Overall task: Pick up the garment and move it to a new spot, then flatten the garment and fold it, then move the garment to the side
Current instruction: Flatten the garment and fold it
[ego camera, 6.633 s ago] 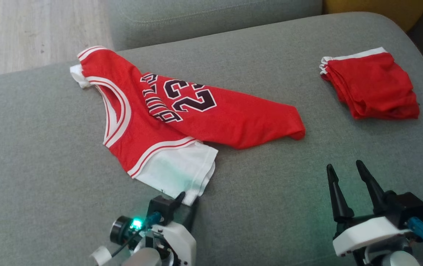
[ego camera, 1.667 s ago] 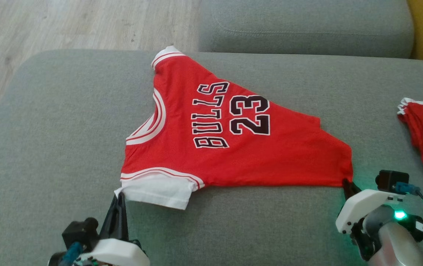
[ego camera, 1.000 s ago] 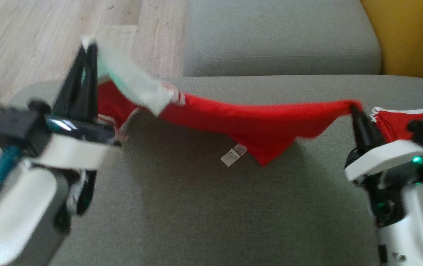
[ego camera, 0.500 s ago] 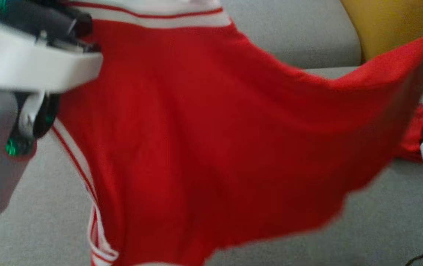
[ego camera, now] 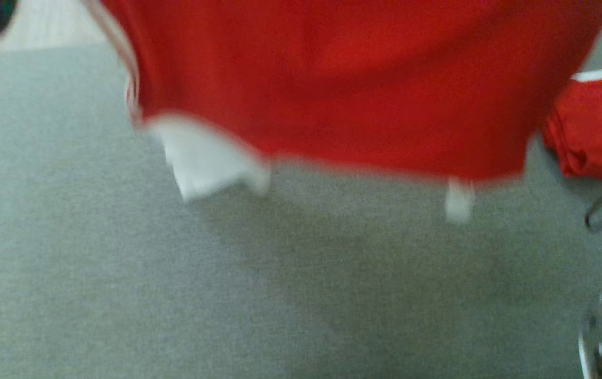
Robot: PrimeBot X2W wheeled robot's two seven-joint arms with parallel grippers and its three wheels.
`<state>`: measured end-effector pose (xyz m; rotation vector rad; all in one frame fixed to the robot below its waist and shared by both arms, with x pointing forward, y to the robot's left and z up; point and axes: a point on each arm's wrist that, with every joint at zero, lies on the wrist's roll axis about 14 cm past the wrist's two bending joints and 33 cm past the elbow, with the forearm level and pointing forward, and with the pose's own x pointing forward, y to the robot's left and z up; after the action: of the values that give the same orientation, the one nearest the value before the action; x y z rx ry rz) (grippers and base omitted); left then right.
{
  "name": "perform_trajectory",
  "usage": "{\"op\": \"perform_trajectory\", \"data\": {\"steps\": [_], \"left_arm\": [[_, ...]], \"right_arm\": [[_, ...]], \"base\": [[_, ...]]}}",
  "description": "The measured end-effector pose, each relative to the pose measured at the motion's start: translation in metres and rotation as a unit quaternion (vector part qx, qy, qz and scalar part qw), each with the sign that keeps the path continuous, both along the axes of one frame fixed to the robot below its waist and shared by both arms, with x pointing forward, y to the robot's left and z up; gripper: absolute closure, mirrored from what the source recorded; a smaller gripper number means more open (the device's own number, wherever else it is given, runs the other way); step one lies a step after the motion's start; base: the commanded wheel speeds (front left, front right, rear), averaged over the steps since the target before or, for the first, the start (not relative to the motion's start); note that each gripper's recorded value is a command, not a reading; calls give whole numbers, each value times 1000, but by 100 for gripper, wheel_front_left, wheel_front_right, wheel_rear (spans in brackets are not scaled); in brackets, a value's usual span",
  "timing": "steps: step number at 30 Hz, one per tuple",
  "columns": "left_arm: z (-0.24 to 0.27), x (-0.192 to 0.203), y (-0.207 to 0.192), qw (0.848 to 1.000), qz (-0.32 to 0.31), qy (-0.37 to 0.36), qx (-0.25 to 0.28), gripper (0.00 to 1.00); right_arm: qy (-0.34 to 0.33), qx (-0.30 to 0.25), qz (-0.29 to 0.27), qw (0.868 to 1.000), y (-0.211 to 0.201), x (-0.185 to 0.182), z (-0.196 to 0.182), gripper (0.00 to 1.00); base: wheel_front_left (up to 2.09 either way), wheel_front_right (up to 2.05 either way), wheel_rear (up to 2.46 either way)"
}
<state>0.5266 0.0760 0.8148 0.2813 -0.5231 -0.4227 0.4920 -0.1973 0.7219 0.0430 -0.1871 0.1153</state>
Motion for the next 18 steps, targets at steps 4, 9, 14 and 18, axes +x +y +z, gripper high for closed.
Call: {"op": "perform_trajectory", "data": {"steps": [4,9,14,18], "left_arm": [[-6,35,-1,1000,14,2,2,100],[-28,63,-3,1000,23,21,-3,100],[-75,92,2,998,28,61,-13,100],[-132,107,-1,994,12,107,-33,100]], "right_arm": [[-4,-21,-15,1000,1,42,10,100],[12,-79,-39,996,4,80,-1,100],[86,-108,-30,990,17,114,-73,100],[148,-109,-21,983,22,132,-144,100]], "base": [[0,0,0],[0,0,0],[0,0,0],[0,0,0]]}}
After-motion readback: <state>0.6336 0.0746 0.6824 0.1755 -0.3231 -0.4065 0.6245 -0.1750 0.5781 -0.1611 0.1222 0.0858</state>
